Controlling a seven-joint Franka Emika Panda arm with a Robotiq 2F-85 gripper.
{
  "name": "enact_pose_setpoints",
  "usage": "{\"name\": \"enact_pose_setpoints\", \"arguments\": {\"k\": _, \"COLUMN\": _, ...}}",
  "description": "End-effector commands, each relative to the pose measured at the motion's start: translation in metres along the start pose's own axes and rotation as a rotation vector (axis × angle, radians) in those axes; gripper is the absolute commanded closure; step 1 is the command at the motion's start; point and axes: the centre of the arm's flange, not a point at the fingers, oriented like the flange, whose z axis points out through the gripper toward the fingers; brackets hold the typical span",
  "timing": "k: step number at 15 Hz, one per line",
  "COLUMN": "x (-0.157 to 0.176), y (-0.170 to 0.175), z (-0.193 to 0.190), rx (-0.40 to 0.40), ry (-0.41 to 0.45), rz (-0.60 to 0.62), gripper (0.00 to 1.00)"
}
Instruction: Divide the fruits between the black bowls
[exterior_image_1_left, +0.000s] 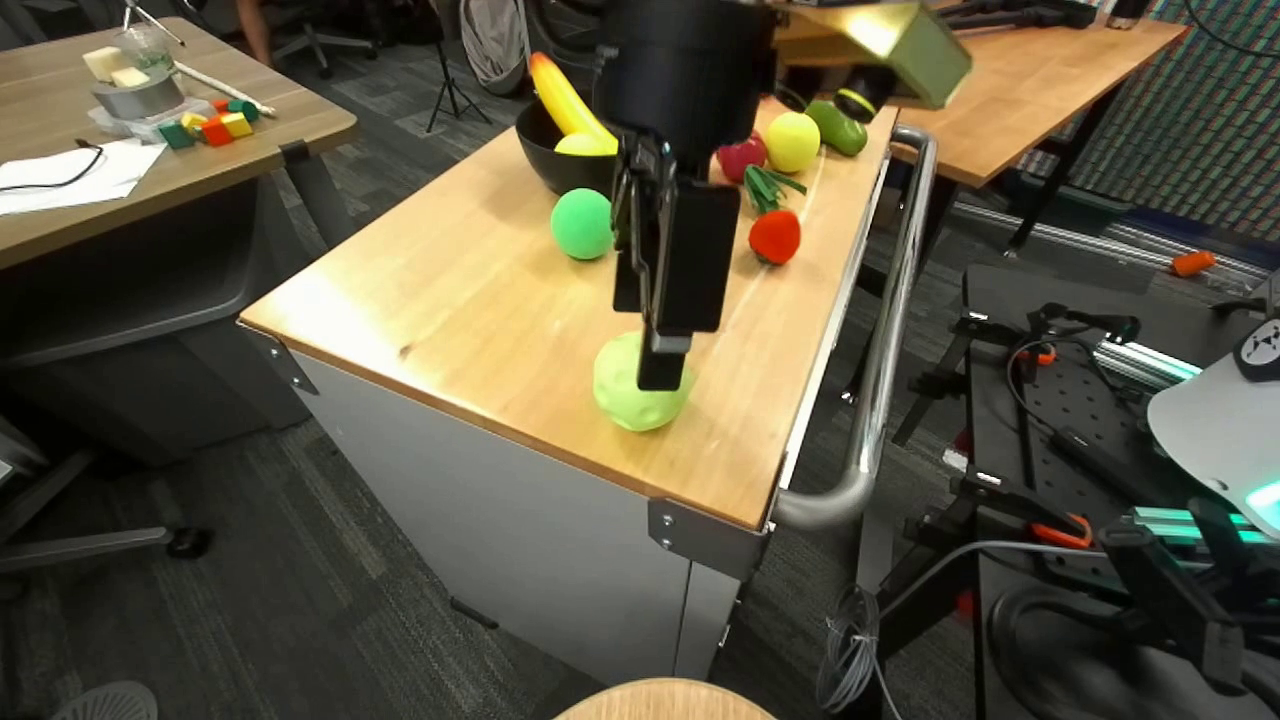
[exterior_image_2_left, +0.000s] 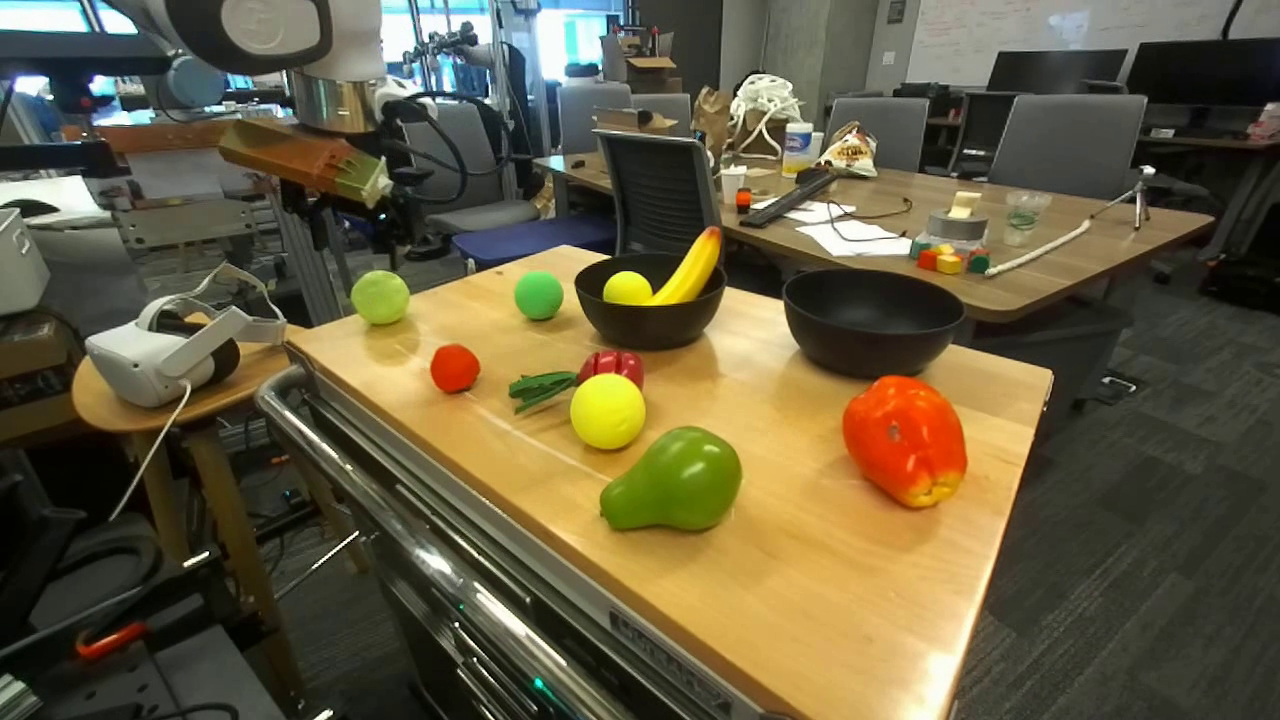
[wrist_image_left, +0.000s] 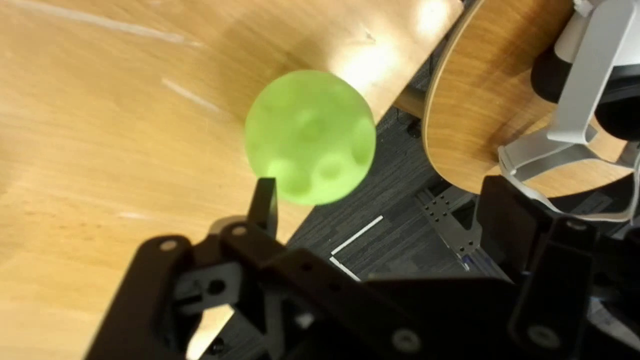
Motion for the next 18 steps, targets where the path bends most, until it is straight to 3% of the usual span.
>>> {"name": "enact_pose_setpoints", "arguments": {"k": 1, "x": 0.004, "y": 0.007, "z": 0.029, "rx": -0.088, "ry": -0.057, "rz": 0.001, "gripper": 0.0}}
{"name": "enact_pose_setpoints", "arguments": {"k": 3, "x": 0.004, "y": 0.008, "z": 0.042, "rx": -0.125, "ry": -0.082, "rz": -0.014, "gripper": 0.0}}
{"name": "enact_pose_setpoints", "arguments": {"k": 4, "x": 0.005, "y": 0.008, "z": 0.048, "rx": -0.141, "ry": -0.096, "rz": -0.025, "gripper": 0.09}}
{"name": "enact_pose_setpoints", "arguments": {"k": 5, "x": 0.005, "y": 0.008, "z": 0.052, "rx": -0.153, "ry": -0.101, "rz": -0.033, "gripper": 0.26}}
{"name": "enact_pose_setpoints", "arguments": {"k": 9, "x": 0.007, "y": 0.006, "z": 0.055, "rx": -0.168, "ry": -0.104, "rz": -0.048, "gripper": 0.58}}
{"name": "enact_pose_setpoints", "arguments": {"k": 11, "x": 0.008, "y": 0.009, "z": 0.045, "rx": -0.173, "ry": -0.078, "rz": -0.047, "gripper": 0.68}}
{"name": "enact_pose_setpoints", "arguments": {"k": 14, "x": 0.003, "y": 0.032, "z": 0.003, "rx": -0.251, "ry": -0.04, "rz": -0.036, "gripper": 0.73}}
{"name": "enact_pose_setpoints", "arguments": {"k": 17, "x": -0.013, "y": 0.083, "z": -0.06, "rx": -0.41, "ry": -0.002, "rz": -0.018, "gripper": 0.86}}
{"name": "enact_pose_setpoints", "arguments": {"k": 18, "x": -0.02, "y": 0.102, "z": -0.081, "rx": -0.465, "ry": 0.007, "rz": -0.013, "gripper": 0.85}}
